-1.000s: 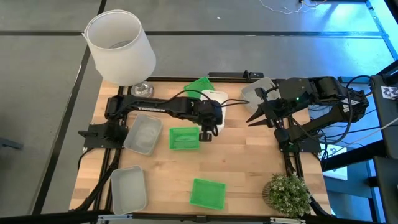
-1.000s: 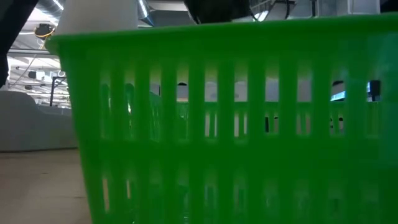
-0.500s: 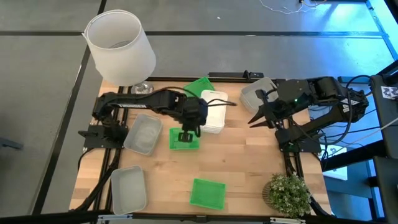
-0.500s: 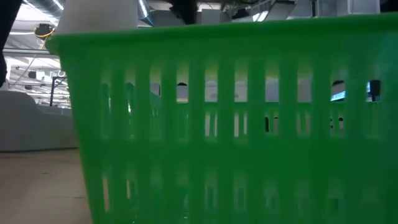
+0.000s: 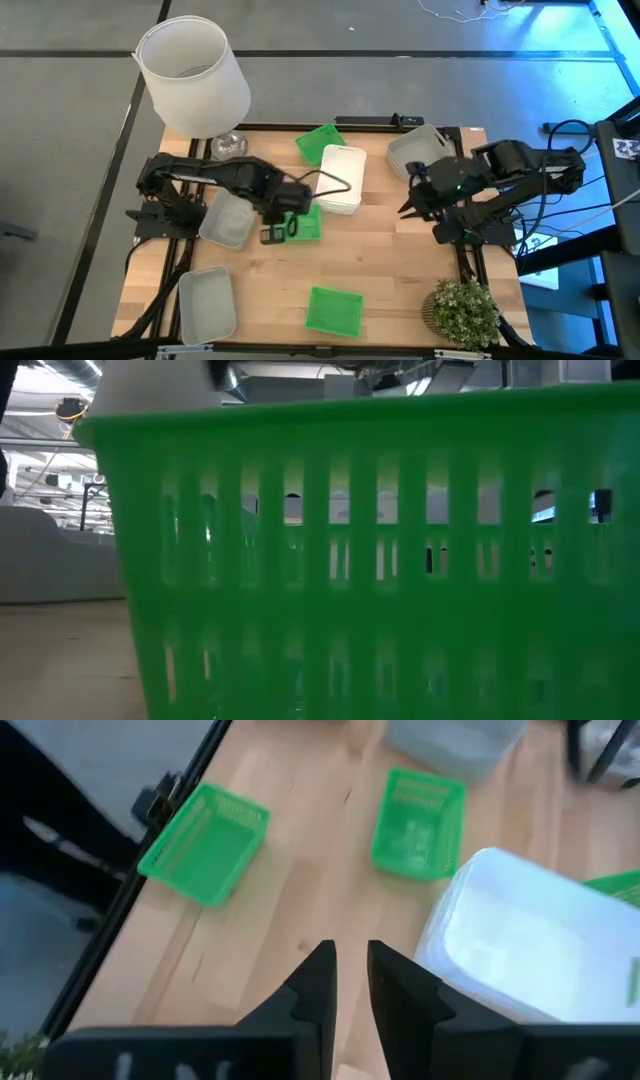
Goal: Stack baskets by color
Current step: Stack the bottom gray bin on top of the middle gray bin
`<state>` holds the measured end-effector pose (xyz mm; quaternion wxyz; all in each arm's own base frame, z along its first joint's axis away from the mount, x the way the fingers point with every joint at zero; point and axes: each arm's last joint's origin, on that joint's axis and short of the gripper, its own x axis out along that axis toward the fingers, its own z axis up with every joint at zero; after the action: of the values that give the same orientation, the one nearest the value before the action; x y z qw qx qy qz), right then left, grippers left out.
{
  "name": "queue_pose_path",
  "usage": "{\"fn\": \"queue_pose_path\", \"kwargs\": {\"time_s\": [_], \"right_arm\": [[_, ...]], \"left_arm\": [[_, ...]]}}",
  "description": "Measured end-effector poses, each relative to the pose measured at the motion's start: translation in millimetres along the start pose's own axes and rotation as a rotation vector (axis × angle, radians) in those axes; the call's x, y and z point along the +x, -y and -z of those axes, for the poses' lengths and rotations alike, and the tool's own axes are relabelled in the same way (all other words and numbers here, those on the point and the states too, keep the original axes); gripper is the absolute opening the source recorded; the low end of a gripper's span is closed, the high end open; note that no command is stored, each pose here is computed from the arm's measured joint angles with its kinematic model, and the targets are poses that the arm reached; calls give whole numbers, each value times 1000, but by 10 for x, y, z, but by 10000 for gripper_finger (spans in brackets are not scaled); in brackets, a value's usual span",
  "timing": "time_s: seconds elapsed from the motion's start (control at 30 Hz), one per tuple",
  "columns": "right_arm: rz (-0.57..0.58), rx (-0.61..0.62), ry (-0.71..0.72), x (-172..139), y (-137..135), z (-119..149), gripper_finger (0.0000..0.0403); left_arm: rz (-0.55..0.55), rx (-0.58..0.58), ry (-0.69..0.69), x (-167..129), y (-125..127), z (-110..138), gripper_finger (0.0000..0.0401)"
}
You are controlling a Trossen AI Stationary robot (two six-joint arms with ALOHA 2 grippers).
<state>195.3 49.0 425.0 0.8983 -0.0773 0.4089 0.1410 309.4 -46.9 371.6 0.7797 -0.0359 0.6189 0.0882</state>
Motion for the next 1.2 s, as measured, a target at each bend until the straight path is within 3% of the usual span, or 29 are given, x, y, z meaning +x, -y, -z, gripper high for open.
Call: {"fn": "queue_pose_path", "kwargs": {"time_s": [0.13, 0.27, 0.47, 0.87, 1.2], "right_arm": [[-6, 24, -26, 112, -14, 32, 61], [-6, 38, -12, 166, -11, 22, 61], [-4, 40, 28, 163, -9, -15, 61], [0, 38, 101, 165, -4, -90, 61], [0, 34, 111, 164, -3, -100, 61]], "left_arm": [[15, -162, -31, -11, 145, 100, 74], [43, -184, -66, -35, 328, 255, 74], [24, -115, -131, 83, 616, 507, 74], [-36, 43, -312, 388, 1181, 1243, 74], [-97, 155, -289, 583, 1467, 1737, 74]]}}
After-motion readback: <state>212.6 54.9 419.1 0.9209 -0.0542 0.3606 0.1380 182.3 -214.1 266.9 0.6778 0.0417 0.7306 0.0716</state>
